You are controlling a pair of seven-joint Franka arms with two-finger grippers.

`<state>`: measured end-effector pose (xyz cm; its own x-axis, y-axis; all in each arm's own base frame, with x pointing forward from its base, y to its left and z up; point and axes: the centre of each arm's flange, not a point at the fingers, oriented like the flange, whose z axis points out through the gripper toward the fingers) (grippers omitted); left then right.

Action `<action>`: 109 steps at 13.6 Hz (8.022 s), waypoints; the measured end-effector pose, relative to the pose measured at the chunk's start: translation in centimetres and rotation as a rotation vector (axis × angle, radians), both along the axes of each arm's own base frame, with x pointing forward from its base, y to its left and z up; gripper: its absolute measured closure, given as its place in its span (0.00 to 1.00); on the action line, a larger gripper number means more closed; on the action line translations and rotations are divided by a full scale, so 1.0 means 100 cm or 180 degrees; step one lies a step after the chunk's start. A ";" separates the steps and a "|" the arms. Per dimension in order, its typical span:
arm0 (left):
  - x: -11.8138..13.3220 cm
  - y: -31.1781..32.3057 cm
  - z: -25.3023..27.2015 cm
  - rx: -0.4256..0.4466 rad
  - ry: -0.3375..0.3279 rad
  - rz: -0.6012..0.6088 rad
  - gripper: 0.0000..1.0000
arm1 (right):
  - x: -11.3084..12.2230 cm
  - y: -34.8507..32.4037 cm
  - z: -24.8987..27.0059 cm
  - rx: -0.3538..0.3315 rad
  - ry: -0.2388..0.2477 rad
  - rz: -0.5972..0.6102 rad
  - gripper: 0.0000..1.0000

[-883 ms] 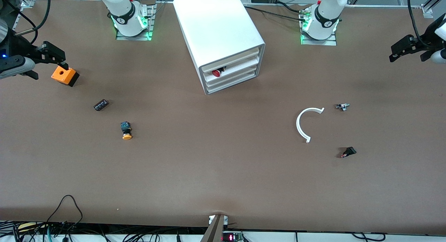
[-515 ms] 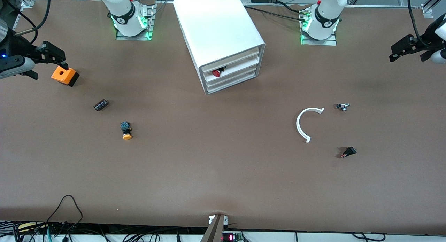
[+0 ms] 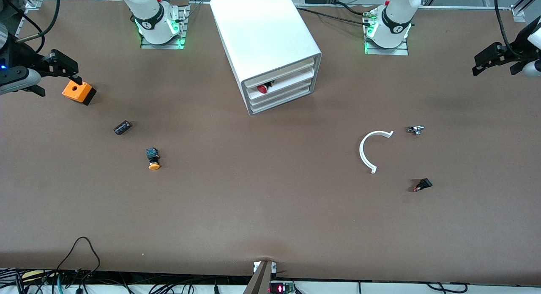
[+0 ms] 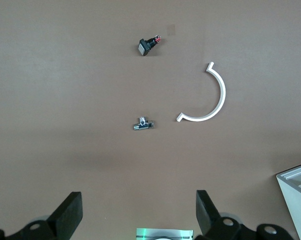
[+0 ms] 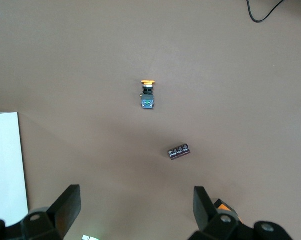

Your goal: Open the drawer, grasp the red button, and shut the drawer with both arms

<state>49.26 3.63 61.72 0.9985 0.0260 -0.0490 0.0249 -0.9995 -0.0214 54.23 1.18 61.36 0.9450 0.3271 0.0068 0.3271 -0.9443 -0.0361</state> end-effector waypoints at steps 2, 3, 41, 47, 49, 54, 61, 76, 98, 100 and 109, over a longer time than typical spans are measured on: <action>0.000 0.000 0.000 0.0000 0.0000 0.0000 0.00 | 0.000 0.000 0.000 0.0000 0.0000 0.0000 0.00; 0.000 0.000 0.000 0.0000 0.0000 -0.0001 0.00 | 0.000 0.000 0.000 0.0000 0.0001 0.0000 0.00; 0.037 -0.285 -0.274 -0.1935 0.1535 -0.1172 0.02 | 0.013 0.001 -0.026 0.0001 0.0164 0.0003 0.00; 0.030 -0.324 -0.349 -0.2925 0.1590 -0.1538 0.17 | 0.013 0.003 -0.025 0.0002 0.0159 0.0015 0.00; 0.024 -0.332 -0.375 -0.3256 0.1597 -0.1644 0.17 | 0.013 0.004 -0.026 0.0002 0.0160 0.0022 0.00; 0.000 -0.357 -0.439 -0.3916 0.1748 -0.1586 0.24 | 0.013 0.005 -0.026 0.0002 0.0166 0.0024 0.00; -0.017 -0.379 -0.431 -0.4253 0.1874 -0.1517 0.43 | 0.013 0.005 -0.026 0.0001 0.0172 0.0024 0.00; -0.012 -0.366 -0.447 -0.4427 0.1530 -0.1275 0.86 | 0.016 0.006 -0.032 0.0001 0.0205 0.0031 0.00; 0.029 -0.300 -0.425 -0.4101 0.1021 0.0154 0.63 | 0.049 0.138 -0.056 0.0162 0.0242 -0.0310 0.00; 0.033 -0.296 -0.397 -0.3723 0.1264 0.0321 0.43 | 0.044 0.175 -0.064 0.0144 0.0257 -0.0459 0.00; 0.041 -0.229 -0.284 -0.1941 0.1037 -0.0520 0.00 | 0.021 0.322 -0.121 0.0139 0.0225 -0.1252 0.00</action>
<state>53.40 -19.30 33.27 0.9193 -0.2500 -0.3040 -0.0388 -0.8262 0.5621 56.31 33.34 49.26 0.9967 -0.0589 -0.0567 -0.0638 -0.9940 -0.0885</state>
